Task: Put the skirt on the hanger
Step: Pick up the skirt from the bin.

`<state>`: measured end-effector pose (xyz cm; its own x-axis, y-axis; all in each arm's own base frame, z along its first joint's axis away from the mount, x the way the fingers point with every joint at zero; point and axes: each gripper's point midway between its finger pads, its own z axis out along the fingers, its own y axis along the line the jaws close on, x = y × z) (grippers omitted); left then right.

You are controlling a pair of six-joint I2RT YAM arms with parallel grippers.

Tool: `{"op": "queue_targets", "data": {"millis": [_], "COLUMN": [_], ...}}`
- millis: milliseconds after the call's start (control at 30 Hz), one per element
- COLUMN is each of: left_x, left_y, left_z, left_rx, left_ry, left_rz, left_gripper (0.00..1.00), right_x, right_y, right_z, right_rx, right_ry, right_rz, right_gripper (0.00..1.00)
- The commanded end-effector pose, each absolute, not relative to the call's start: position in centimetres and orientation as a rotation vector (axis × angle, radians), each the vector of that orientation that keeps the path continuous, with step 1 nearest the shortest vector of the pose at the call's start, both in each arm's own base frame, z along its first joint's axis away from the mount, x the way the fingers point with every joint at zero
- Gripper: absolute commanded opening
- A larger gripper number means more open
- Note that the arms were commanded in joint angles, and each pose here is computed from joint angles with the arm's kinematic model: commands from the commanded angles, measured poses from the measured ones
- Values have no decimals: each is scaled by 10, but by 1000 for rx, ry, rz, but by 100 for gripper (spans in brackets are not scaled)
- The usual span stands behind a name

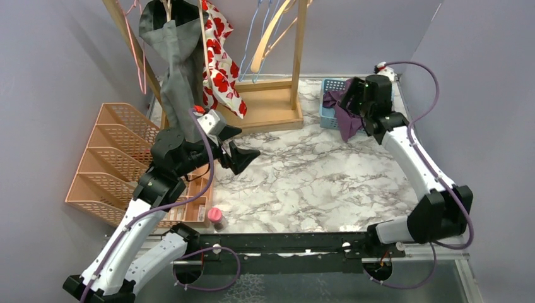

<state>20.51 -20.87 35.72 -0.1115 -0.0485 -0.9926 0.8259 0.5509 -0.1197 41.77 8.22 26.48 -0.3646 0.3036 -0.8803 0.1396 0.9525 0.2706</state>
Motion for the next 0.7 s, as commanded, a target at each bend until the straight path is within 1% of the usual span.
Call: {"op": "queue_targets", "data": {"millis": [0,167,300,400,567,667], "left_x": [189,190,190,190,196,199], "left_y": [-225,-233,-239,-245,-254,-257], "left_z": [355,330,311,300,283,278], "left_rx": [795,786,766,751,711,692], "left_ry": [1442,1486,1530,1560,1614,1635], "left_rz": [-977,-1011,-1031,-1040,-1023,-1007], "left_gripper": [95,91,88,87,84,84], "right_x": [448,476,491,509,534,537], "right_y": [30,-16,-32,-29,-29,-31], "right_z": [231,197,179,183,194,202], "right_rx": [531,636,651,541,393,369], "right_ry": [1979,2025,2048,2029,2012,2012], "right_rz": [156,7,-2,57,34,12], "right_gripper": [72,72,72,68,61,60]}}
